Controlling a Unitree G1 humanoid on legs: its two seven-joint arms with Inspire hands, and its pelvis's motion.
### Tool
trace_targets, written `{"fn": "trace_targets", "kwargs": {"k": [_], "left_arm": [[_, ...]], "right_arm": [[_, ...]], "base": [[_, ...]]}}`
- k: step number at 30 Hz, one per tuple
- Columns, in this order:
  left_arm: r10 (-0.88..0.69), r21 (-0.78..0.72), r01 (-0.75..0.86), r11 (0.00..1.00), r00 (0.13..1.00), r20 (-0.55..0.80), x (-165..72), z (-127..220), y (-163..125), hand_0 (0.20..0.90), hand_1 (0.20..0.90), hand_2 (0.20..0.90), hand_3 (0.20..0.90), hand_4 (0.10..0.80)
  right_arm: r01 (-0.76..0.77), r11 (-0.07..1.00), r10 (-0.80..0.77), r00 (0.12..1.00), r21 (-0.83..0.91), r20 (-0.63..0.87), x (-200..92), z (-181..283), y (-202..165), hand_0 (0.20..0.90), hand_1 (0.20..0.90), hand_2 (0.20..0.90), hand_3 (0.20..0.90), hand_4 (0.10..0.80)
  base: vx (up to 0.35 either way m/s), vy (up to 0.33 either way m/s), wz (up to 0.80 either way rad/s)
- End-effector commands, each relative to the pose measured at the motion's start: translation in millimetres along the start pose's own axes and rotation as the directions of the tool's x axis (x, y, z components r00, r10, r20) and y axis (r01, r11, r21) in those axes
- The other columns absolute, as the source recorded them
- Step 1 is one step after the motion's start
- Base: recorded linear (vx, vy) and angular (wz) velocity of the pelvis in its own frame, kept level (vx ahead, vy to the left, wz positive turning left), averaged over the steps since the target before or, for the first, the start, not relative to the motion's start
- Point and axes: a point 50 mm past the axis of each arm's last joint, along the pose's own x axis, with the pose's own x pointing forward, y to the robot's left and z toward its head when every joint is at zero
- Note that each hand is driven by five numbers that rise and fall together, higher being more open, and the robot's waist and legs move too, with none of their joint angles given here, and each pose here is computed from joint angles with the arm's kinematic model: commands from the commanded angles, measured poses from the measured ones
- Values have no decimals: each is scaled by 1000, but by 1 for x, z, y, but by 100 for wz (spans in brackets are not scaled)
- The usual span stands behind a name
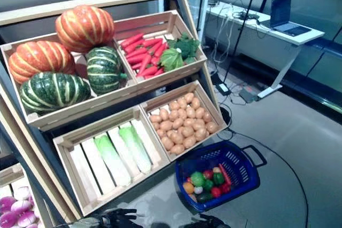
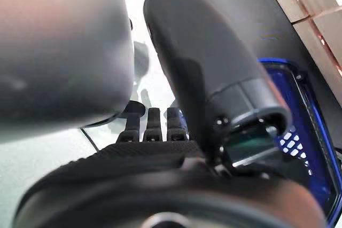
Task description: Put vegetables into the basket
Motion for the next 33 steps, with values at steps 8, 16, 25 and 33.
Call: {"fn": "trace_targets", "kwargs": {"k": [8, 16, 25, 33], "left_arm": [[35, 100, -42, 994, 997, 72, -1, 38, 10, 900, 900, 900, 900, 800], [-68, 208, 45, 977, 992, 108, -2, 54, 5, 900, 900, 900, 900, 800], [-263, 412, 76, 908, 869, 419, -43, 144, -11, 900, 900, 900, 900, 800], [-361, 594, -138, 792, 680, 639, -127, 212, -12, 900, 900, 900, 900, 800]], "right_arm": [[-10, 996, 14, 999, -83, 49, 2, 26, 8, 900, 900, 900, 900, 800], [-6, 995, 11, 999, -98, 52, 1, 28, 8, 900, 900, 900, 900, 800], [11, 994, -4, 998, -112, 65, -1, 33, -1, 900, 900, 900, 900, 800], [34, 996, -30, 998, -77, 55, -3, 20, -12, 900, 900, 900, 900, 800]], "base": [[0, 0, 0], [0, 0, 0], [0, 0, 0], [0, 0, 0]]}}
